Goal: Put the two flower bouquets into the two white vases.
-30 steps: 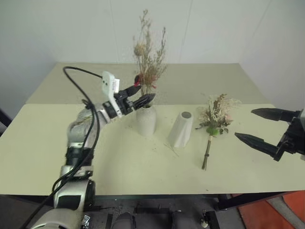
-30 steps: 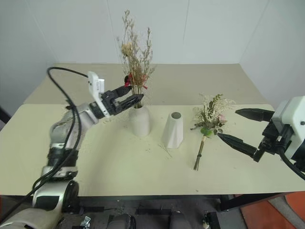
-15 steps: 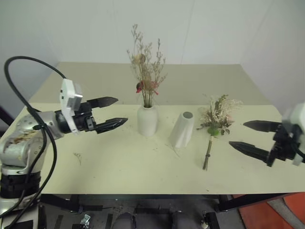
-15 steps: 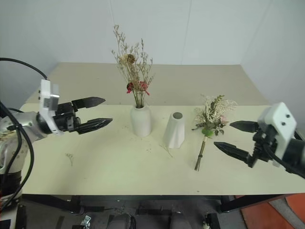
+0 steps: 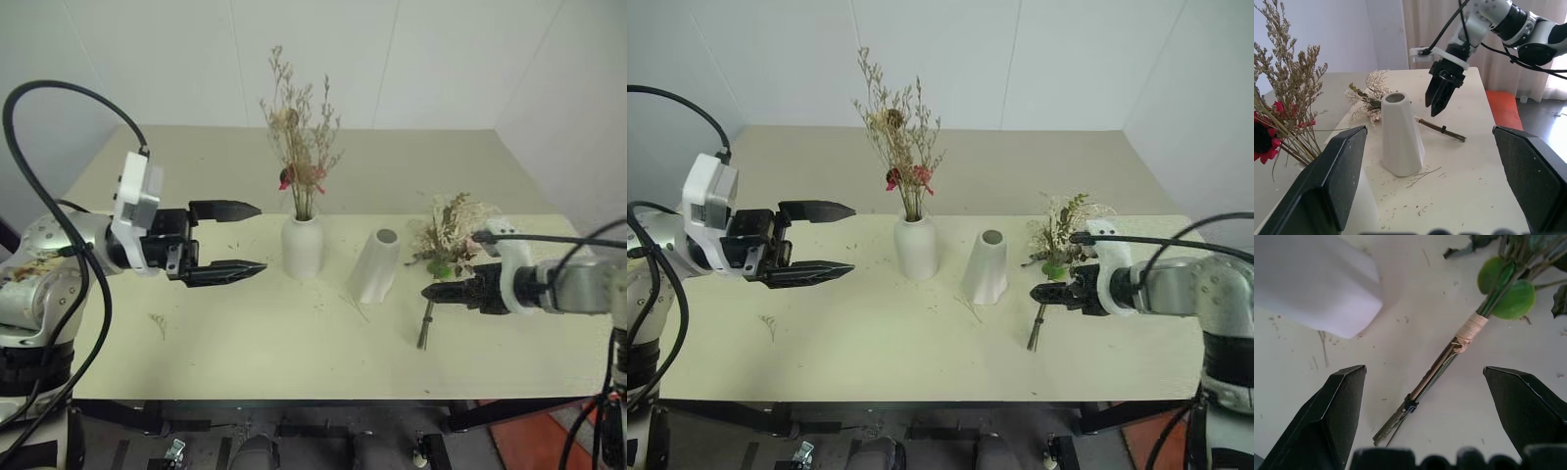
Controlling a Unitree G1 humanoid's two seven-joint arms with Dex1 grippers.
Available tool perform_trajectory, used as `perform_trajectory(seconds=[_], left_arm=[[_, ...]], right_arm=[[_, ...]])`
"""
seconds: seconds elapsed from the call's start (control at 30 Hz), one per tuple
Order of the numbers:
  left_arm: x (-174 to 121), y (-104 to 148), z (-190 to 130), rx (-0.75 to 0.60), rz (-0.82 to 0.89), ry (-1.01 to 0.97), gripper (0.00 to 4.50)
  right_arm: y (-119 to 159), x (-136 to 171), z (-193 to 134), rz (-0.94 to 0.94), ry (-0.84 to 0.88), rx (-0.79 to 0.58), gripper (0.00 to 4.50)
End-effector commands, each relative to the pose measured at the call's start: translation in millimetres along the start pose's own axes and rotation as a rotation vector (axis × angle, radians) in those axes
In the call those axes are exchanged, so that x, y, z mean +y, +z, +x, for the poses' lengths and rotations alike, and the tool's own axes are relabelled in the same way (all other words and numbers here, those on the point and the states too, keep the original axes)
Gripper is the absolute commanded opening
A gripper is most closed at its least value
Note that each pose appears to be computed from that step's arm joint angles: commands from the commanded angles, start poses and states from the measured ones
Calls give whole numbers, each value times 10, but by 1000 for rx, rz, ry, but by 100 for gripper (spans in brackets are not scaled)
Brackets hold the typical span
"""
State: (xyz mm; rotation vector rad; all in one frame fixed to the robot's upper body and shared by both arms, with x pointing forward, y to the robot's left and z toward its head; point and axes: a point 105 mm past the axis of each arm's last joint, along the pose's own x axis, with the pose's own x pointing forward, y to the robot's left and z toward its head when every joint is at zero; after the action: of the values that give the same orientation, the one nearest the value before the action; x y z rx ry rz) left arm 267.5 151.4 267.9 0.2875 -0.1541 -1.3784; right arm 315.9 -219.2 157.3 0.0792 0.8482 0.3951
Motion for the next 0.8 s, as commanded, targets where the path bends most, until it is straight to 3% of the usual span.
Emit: perform_trajectory(seconds=[0.03, 0.37, 0.5, 0.8], left_arm=[[-11, 85, 9, -4, 57, -20, 448], [-8, 66, 30, 0, 73, -24, 448], [-10, 60, 25, 2, 72, -20, 450], [-7, 54, 38, 2, 66, -21, 450]], right_arm=[[102, -39, 45, 57, -32, 9, 450], [161, -31, 389, 149, -87, 100, 450], [203, -37, 421, 167, -98, 95, 364], [258, -163, 393, 229, -138, 57, 43]])
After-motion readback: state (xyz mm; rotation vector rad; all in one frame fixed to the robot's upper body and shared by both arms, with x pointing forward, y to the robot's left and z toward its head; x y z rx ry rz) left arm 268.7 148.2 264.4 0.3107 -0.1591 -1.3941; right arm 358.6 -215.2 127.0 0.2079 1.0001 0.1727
